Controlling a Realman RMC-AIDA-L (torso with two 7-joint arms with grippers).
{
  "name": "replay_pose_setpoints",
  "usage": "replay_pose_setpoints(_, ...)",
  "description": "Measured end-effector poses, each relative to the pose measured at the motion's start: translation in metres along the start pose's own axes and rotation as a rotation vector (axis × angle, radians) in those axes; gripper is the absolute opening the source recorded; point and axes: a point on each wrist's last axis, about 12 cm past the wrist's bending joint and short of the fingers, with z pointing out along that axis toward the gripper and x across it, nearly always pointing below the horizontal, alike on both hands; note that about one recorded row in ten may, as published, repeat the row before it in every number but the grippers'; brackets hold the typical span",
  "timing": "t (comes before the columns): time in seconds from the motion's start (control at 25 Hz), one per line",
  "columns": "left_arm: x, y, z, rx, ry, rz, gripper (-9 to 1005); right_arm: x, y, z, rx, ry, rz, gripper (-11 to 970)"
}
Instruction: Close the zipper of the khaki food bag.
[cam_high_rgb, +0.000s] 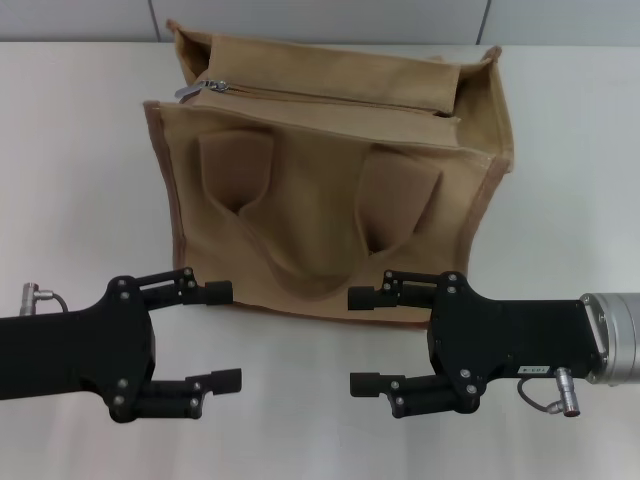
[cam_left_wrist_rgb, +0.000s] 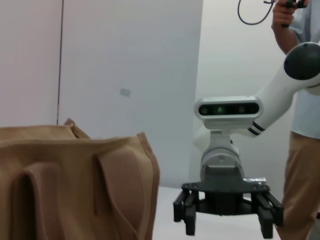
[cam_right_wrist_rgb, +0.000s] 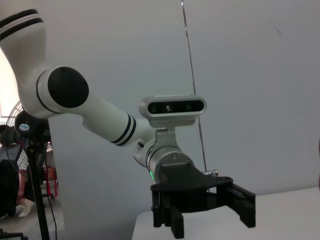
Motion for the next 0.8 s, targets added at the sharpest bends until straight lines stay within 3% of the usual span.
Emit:
replay_pose_setpoints(0.64,0.007,-0.002,0.006,0.004,0.028,-0.020,786,0.003,-0.001,0.006,0.022,-0.007,0.023,775)
replay_pose_setpoints(0.8,0.011,-0.005,0.007,-0.053,-0.015,0.018,782,0.004,0.000,0.008,0.028,-0.015,0.025,775)
